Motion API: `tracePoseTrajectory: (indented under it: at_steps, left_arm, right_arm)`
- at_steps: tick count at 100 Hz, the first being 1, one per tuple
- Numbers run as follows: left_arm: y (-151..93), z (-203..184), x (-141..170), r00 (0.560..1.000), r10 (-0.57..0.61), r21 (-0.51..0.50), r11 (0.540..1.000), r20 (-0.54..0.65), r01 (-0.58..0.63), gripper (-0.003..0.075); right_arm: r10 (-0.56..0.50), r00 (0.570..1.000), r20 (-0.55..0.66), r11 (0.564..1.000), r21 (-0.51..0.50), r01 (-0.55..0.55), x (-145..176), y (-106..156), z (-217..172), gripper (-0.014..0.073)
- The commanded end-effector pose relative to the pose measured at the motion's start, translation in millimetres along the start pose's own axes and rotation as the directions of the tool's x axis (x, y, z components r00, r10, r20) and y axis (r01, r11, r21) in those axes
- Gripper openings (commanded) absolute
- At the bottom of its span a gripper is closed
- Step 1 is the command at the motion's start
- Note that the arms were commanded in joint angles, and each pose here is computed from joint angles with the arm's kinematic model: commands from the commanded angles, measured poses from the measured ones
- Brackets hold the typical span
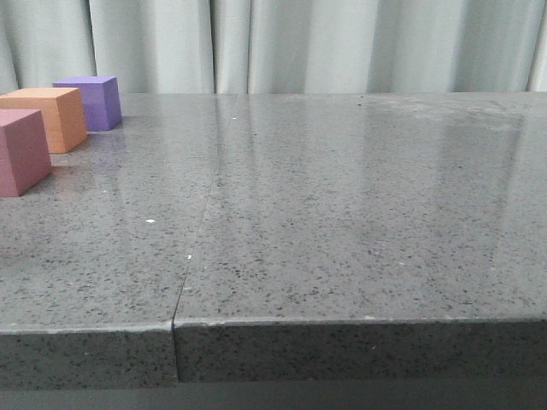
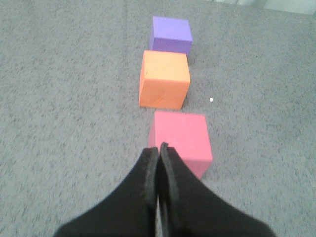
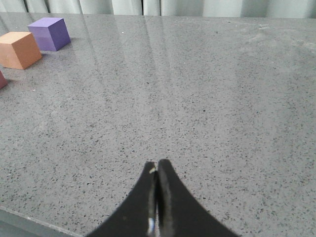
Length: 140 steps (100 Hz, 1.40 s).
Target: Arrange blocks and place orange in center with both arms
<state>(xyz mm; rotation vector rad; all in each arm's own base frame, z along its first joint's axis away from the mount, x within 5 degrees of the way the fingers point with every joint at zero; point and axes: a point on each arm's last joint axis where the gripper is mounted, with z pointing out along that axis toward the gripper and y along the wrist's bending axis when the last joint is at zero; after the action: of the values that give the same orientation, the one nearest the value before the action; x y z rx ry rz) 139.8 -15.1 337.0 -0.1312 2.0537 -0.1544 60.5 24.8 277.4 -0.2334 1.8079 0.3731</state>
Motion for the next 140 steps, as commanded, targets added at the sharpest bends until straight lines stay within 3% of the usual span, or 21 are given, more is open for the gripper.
tracePoseTrajectory:
  at_steps: [1,32,60,77,85,97,120,140]
  left_arm:
    - [0.2,-15.2,0.9,0.996,-0.020,0.039,0.999,0.092,0.016,-0.0020]
    - [18.8,-30.8,59.8,0.992,0.023,0.015,1.000,0.125,-0.025,-0.0020]
    - [27.8,-34.4,92.3,0.975,0.093,0.008,0.995,0.203,-0.097,-0.0020]
    - [29.2,-32.3,109.4,0.944,0.154,0.015,0.986,0.292,-0.165,-0.0020]
    - [29.5,-29.4,117.0,0.909,0.177,0.005,0.981,0.377,-0.193,-0.0020]
    - [32.5,-25.4,128.9,0.863,0.170,-0.019,0.983,0.476,-0.183,-0.0020]
    - [38.5,-13.7,153.1,0.815,0.128,-0.022,0.990,0.565,-0.140,-0.0020]
    - [38.9,-12.6,154.8,0.831,0.130,-0.025,0.990,0.541,-0.138,-0.0020]
  right_arm:
    - [-0.016,0.995,0.102,1.000,-0.009,0.017,-15.2,1.8,-2.5,-0.0069]
    - [-0.016,0.995,0.102,1.000,-0.009,0.017,-15.2,1.8,-2.5,-0.0069]
    - [-0.016,0.995,0.102,1.000,-0.009,0.017,-15.2,1.8,-2.5,-0.0069]
    - [-0.016,0.995,0.102,1.000,-0.009,0.017,-15.2,1.8,-2.5,-0.0069]
    - [-0.016,0.995,0.102,1.000,-0.009,0.017,-15.2,1.8,-2.5,-0.0069]
    - [-0.016,0.995,0.102,1.000,-0.009,0.017,-15.2,1.8,-2.5,-0.0069]
    - [-0.016,0.995,0.102,1.000,-0.009,0.017,-15.2,1.8,-2.5,-0.0069]
    - [-0.016,0.995,0.101,1.000,-0.009,0.017,-15.1,1.8,-2.3,-0.0069]
